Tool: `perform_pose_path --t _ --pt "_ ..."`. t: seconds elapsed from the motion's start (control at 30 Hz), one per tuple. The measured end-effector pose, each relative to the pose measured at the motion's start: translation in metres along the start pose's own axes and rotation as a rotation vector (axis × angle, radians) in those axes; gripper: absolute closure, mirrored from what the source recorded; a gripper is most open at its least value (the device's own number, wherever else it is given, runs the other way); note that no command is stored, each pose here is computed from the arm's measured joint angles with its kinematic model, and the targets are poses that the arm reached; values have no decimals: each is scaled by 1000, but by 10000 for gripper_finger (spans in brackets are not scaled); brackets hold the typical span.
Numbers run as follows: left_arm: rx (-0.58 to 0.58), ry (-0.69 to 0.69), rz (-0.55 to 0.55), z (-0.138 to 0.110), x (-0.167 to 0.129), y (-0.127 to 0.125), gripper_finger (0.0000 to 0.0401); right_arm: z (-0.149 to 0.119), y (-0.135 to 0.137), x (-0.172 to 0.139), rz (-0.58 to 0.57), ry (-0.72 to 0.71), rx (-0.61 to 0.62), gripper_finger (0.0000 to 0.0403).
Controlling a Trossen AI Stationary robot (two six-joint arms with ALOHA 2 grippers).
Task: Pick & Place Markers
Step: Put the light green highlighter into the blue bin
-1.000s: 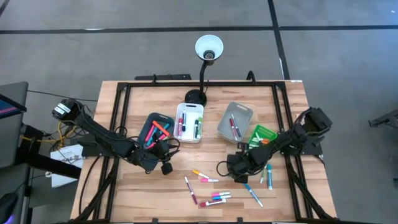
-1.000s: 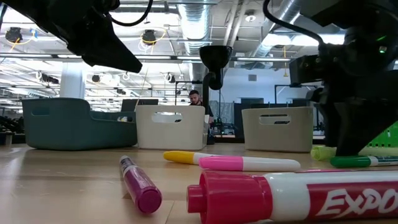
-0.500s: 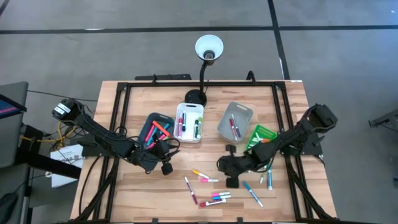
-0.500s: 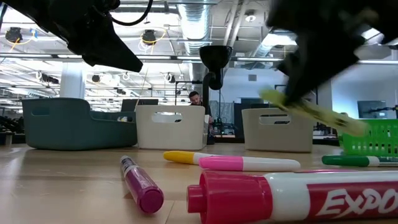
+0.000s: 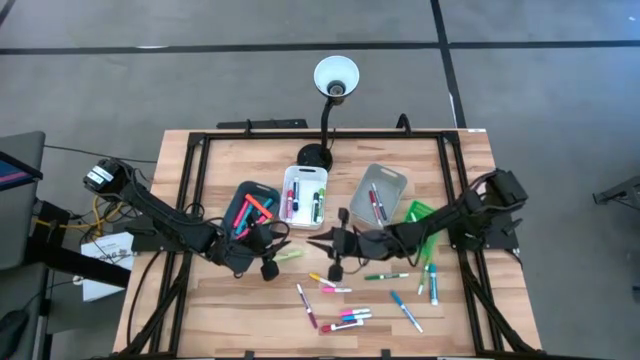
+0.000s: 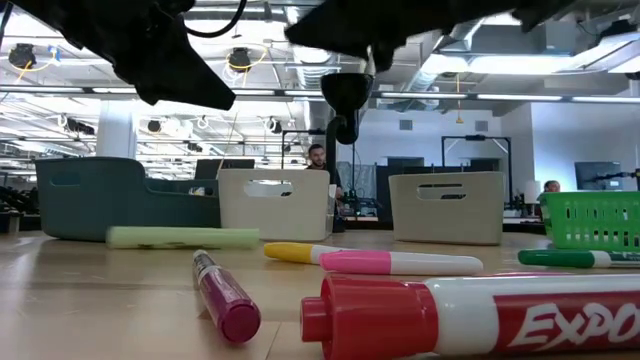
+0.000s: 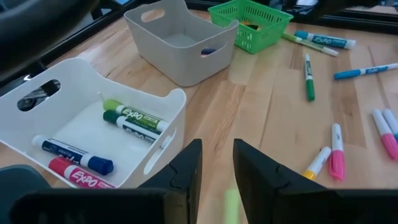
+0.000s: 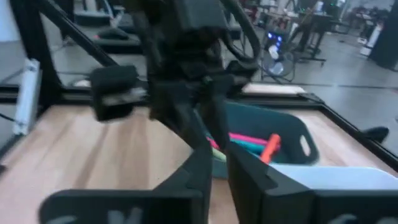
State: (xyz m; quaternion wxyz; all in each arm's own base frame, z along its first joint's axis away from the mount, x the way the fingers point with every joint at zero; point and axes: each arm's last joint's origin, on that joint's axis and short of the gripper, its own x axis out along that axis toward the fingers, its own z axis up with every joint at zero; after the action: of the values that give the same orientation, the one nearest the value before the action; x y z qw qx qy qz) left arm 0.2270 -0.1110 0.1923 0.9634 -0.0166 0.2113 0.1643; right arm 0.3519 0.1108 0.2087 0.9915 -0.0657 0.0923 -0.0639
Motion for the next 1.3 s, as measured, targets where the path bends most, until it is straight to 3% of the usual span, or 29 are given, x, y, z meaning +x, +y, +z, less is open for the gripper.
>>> perform_pose_path --t 0.1,0.2,0.33,0.53,0.7,0.83,1.03,1.2,1.3 --pt "-1 3 -5 0 0 0 313 -5 -8 4 -3 42 -16 394" --pt "0 3 -5 0 0 0 313 -10 -9 5 61 83 -30 397" --pt "10 21 -21 0 2 2 313 -9 -4 3 99 79 -32 364" --pt "96 102 -212 -1 6 0 313 -12 -4 4 112 100 -38 311" --pt "119 40 -215 13 -3 6 305 -29 5 28 130 137 9 283" --pt "96 0 -266 28 -22 17 288 -40 13 51 130 213 -70 273" --pt "39 212 -376 0 -17 9 252 -10 19 51 146 327 -151 275" --pt "32 382 -399 -25 0 -13 242 28 12 25 109 364 -108 276" --pt "84 479 -373 -32 10 -23 242 50 4 1 108 380 -62 276"
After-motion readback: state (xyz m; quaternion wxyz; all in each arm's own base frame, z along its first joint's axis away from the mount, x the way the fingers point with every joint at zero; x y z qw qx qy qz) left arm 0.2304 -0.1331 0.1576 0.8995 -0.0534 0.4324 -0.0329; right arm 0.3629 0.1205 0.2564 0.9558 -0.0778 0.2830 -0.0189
